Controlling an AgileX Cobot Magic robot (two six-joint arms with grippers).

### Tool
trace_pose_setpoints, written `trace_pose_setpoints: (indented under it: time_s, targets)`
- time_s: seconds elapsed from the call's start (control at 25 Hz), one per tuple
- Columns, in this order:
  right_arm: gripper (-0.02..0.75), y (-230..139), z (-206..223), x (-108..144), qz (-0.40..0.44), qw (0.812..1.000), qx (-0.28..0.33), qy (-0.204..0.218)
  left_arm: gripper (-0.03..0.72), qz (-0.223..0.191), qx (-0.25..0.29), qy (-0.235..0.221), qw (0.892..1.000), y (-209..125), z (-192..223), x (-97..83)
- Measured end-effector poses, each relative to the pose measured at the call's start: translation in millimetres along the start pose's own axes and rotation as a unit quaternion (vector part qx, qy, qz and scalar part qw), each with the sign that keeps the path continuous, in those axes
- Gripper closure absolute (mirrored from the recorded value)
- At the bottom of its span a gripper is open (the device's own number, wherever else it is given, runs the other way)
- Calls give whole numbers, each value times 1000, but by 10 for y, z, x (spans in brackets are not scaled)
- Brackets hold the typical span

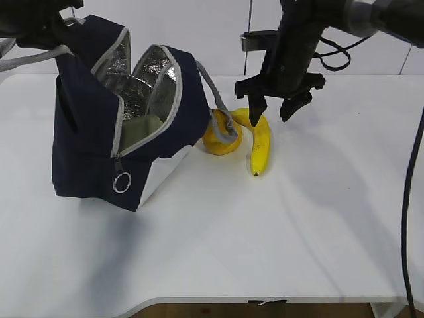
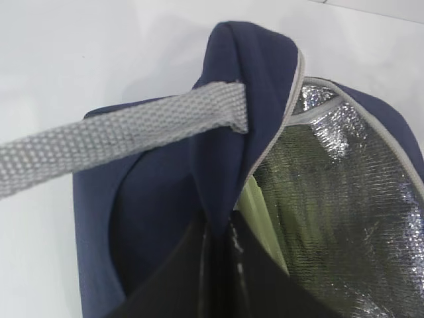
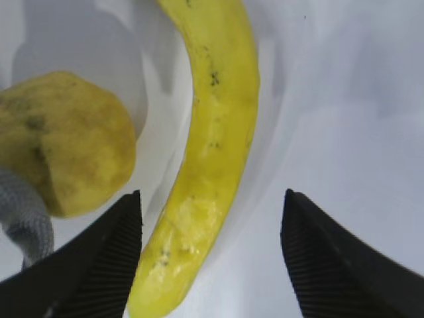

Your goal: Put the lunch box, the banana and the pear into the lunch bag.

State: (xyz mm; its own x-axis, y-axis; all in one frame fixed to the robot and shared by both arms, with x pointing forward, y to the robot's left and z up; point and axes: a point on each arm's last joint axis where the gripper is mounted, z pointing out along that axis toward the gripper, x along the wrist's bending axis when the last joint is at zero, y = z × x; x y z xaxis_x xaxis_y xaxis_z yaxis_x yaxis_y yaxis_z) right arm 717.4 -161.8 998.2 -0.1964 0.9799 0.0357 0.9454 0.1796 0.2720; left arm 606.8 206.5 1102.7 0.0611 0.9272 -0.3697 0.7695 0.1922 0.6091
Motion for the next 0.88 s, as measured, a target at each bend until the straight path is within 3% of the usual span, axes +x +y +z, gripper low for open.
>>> trace_pose_setpoints:
  time_s: [0.4,0.88]
  targets:
    - [216,31,310,-5,42,999,-5,-1,692,-3,-6,-3,1000,11,0,-6]
    - [218,106,367,-8,50,998,-45,0,692,-13,-6,-12,1000,10,0,-21]
